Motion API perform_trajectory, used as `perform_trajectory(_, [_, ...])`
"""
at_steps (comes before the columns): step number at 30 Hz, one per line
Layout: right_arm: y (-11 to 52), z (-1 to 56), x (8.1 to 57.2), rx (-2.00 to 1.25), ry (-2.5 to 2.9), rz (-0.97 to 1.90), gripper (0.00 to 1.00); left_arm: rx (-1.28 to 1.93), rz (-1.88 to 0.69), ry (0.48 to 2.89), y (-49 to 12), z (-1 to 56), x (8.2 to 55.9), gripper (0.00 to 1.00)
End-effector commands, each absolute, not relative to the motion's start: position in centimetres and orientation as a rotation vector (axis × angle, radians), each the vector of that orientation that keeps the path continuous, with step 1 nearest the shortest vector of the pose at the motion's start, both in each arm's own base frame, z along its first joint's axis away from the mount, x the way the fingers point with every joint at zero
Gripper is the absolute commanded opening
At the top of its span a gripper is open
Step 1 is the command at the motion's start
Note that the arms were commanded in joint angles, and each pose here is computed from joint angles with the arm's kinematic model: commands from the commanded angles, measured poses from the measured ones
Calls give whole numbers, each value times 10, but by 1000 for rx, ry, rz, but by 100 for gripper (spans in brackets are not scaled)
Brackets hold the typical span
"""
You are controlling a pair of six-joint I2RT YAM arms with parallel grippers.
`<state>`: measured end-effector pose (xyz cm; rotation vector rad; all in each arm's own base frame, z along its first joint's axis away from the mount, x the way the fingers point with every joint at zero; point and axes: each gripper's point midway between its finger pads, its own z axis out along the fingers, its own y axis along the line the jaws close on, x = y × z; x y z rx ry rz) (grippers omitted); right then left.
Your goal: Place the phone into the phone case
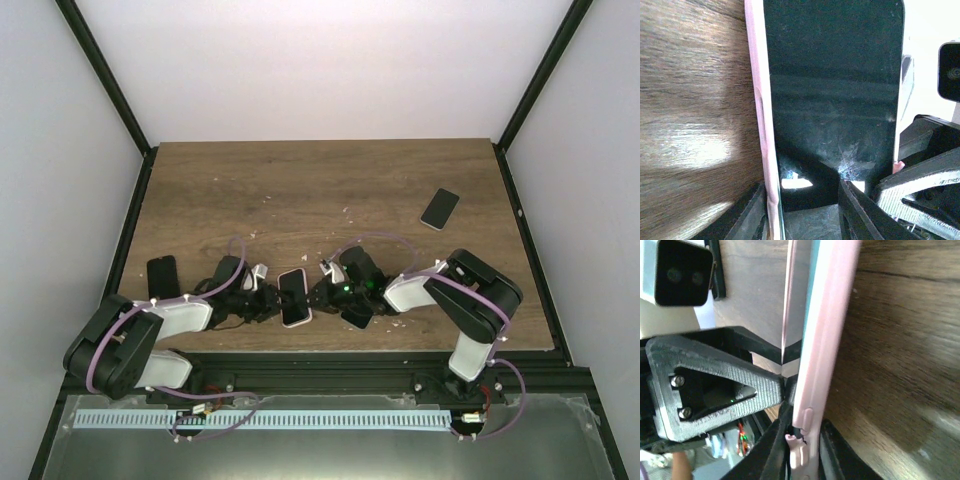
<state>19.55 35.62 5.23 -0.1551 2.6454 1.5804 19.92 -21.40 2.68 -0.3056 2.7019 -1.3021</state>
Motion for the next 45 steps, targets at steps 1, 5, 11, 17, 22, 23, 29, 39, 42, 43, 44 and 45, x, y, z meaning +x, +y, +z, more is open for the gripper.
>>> perform_trajectory(1, [368,78,205,-238,2568,1577,13,-340,-1224,2744,-208,16,198,40])
perform_trajectory(5, [367,82,207,-238,2560,1556,7,-346,-1239,2726,-208,27,199,41])
perform_trajectory(11, [361,125,210,-252,2413,1595,6,-256,-1330,2619,-214,84,204,60])
perform_trajectory(17, [346,183,209,-283,2227,1637,7,-143,-1442,2447,-215,149,201,71])
perform_trajectory(22, [340,230,187,-462,2058,1716,7,-49,-1606,2279,-207,197,201,69])
perform_trajectory(23, [338,237,182,-493,2033,1728,7,-18,-1629,2244,-206,208,200,68])
perform_trajectory(29, [329,270,160,-614,1907,1787,7,146,-1759,2074,-212,247,186,57])
perform_trajectory(39, [334,273,158,-620,1910,1844,10,125,-1894,2002,-215,250,180,24])
perform_trajectory(42, [335,270,159,-606,1929,1857,18,113,-1911,1980,-215,250,182,15])
perform_trajectory(43, [334,268,159,-589,1939,1856,22,106,-1915,1970,-215,252,183,12])
perform_trajectory(44, [333,262,160,-561,1966,1850,31,98,-1917,1964,-214,252,184,11])
perform_trajectory(45, [331,257,161,-531,1988,1843,38,91,-1917,1957,-214,252,184,10])
